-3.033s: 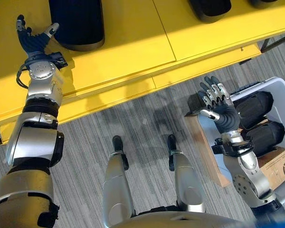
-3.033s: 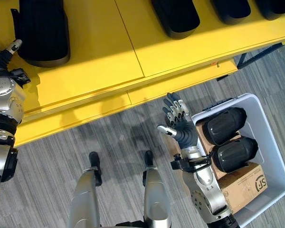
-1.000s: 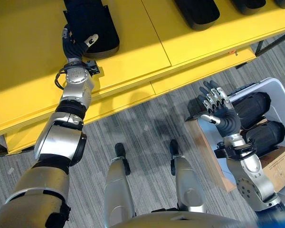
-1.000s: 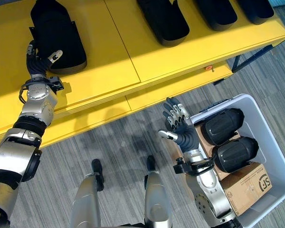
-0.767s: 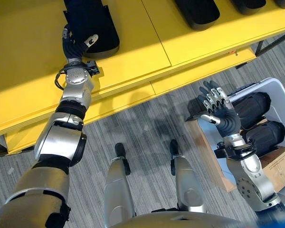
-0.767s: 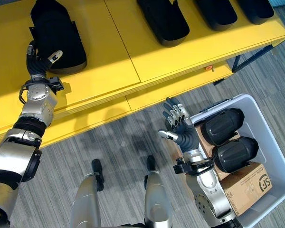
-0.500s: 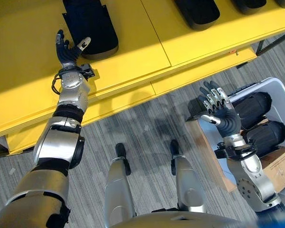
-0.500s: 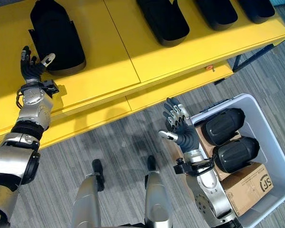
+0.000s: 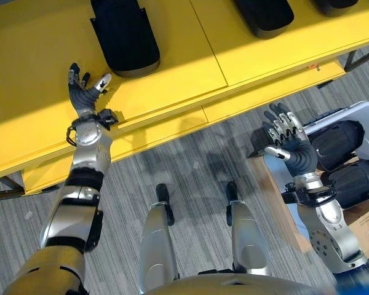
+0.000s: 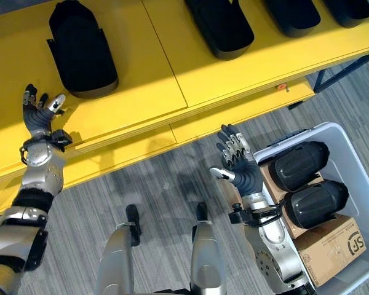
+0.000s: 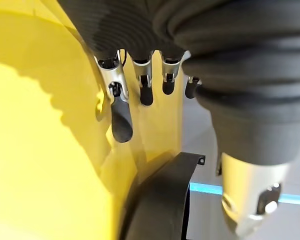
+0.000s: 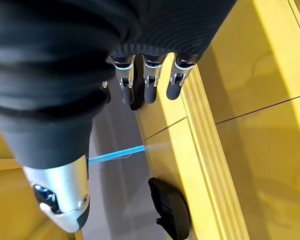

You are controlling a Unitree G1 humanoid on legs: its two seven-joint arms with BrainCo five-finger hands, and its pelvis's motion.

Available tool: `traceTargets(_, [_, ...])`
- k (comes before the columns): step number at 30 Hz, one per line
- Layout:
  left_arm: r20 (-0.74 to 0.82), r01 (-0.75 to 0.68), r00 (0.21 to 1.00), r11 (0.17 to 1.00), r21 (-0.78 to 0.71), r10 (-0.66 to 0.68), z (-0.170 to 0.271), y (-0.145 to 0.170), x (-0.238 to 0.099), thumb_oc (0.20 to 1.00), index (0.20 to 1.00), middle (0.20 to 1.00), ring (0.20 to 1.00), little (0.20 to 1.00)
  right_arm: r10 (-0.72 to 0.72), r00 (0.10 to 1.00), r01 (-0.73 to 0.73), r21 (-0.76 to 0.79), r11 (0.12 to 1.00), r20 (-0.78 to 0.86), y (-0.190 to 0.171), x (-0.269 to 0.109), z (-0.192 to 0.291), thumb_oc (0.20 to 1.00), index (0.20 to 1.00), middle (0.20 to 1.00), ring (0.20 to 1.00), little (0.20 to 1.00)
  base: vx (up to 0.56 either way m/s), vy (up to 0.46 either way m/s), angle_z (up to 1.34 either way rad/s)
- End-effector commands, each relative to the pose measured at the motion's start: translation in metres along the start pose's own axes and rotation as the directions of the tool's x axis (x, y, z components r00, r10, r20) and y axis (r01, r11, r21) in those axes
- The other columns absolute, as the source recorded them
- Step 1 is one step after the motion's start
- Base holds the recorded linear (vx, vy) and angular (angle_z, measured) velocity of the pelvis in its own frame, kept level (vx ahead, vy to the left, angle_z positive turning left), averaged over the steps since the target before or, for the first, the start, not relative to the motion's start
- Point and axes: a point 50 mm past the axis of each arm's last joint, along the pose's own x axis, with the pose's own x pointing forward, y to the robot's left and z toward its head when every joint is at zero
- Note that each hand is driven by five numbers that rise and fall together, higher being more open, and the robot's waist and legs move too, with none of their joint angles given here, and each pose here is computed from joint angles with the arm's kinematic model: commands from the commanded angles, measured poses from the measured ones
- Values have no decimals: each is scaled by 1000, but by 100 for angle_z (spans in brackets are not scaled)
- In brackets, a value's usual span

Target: Move parts from the plastic box to the shelf.

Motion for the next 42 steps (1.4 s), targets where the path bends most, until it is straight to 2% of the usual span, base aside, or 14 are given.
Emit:
traceTargets(1, [-36, -31, 999, 999, -32, 29, -18, 25, -29, 1000, 1000, 1000, 1000, 1000, 25, 984, -16, -52, 999, 178, -1, 4, 35, 1000, 1000, 1000, 1000, 1000, -14, -10, 5])
traceTargets(7, [-17, 64, 998, 997, -37, -65, -18, 37, -71, 1000, 1000, 1000, 1000, 1000, 26, 979, -11, -74, 997, 203, -6, 8, 39, 1000, 1000, 1000, 1000, 1000, 2, -4, -1])
traceTargets(10, [55, 134, 990, 991, -11, -133, 1, 42, -88, 1000, 1000, 1000, 1000, 1000, 31, 976, -10, -100, 995, 214, -9, 8, 43, 1000, 1000, 1000, 1000, 1000, 2, -45, 0])
traceTargets(12, [59, 163, 986, 985, -58, -159, 5, 45, -97, 1000, 1000, 1000, 1000, 1000, 34, 978, -10, -118, 993, 207, -12, 8, 44, 1000, 1000, 1000, 1000, 1000, 16, -73, 9])
traceTargets(14, [76, 225, 972, 973, -43, -222, 12, 41, -106, 1000, 1000, 1000, 1000, 1000, 32, 981, -7, -127, 992, 194, -15, 7, 43, 1000, 1000, 1000, 1000, 1000, 5, -103, 5])
traceTargets(18, [55, 327, 945, 942, -78, -323, 16, 35, -119, 1000, 1000, 1000, 1000, 1000, 40, 986, -16, -148, 989, 161, -19, 1, 43, 1000, 1000, 1000, 1000, 1000, 0, -122, 16])
traceTargets(25, [-88, 480, 860, 856, -195, -502, -3, 18, -154, 1000, 1000, 1000, 1000, 1000, 85, 991, -67, -162, 985, 108, -20, -1, 38, 1000, 1000, 1000, 1000, 1000, -35, -195, -20])
traceTargets(29, [-167, 493, 823, 829, -262, -542, -18, 14, -169, 1000, 1000, 1000, 1000, 1000, 89, 995, -81, -160, 984, 43, -23, -3, 28, 1000, 1000, 1000, 1000, 1000, 7, -296, -33])
traceTargets(34, [-229, 550, 774, 806, -220, -591, -28, 12, -175, 1000, 1000, 1000, 1000, 1000, 54, 998, -56, -168, 984, -16, -31, -2, 17, 1000, 1000, 1000, 1000, 1000, 29, -176, -23])
traceTargets(42, [-284, 538, 762, 812, -225, -583, -36, 16, -188, 1000, 1000, 1000, 1000, 1000, 20, 996, -33, -149, 988, -87, -34, -10, 0, 1000, 1000, 1000, 1000, 1000, 69, -24, -25])
